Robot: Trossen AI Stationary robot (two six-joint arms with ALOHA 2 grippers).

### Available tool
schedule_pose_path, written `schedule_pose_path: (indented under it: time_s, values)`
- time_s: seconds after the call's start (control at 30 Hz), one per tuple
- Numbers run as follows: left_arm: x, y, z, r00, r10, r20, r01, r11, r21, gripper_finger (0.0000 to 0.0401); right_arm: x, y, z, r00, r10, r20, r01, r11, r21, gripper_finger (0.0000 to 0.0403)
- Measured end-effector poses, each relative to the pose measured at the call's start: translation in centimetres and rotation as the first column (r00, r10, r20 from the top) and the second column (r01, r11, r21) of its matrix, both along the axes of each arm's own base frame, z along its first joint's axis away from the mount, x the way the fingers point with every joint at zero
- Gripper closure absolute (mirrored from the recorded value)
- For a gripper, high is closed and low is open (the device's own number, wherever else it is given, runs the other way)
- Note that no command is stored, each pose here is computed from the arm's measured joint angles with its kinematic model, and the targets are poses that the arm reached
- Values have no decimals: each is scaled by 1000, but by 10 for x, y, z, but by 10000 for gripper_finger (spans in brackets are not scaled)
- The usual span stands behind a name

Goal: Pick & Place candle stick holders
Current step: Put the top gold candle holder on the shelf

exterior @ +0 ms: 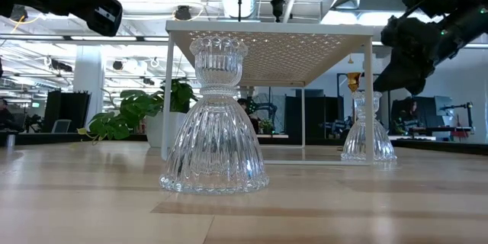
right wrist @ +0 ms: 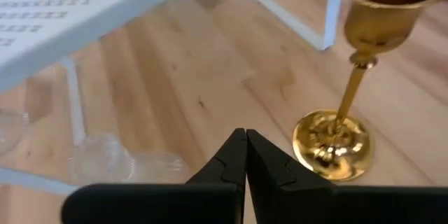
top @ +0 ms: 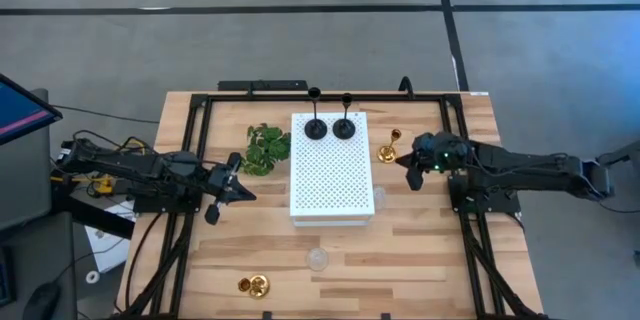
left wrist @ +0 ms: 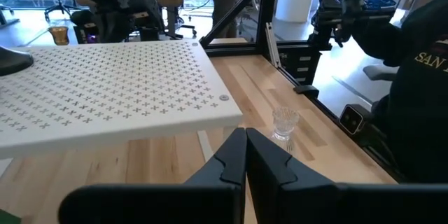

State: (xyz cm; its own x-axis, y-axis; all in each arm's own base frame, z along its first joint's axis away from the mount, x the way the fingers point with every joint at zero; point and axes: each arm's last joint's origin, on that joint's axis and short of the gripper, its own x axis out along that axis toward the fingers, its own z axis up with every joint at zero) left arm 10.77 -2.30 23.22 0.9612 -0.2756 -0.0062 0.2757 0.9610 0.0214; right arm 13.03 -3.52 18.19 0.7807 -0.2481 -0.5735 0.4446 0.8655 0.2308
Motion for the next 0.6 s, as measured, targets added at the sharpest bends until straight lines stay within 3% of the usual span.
schedule_pose_path:
  time_s: [0.13,0.33,0.6]
  values:
    - [0,0,0,1000,0,2,0,1000,0,394,2,-1,-3,996,-74,-43,71,996,-62,403]
    - [0,0,0,1000,0,3,0,1000,-1,394,8,-3,-11,991,-85,-104,79,995,-57,392]
    - [0,0,0,1000,0,4,0,1000,-1,394,20,-15,-18,980,-170,-103,161,983,-91,282]
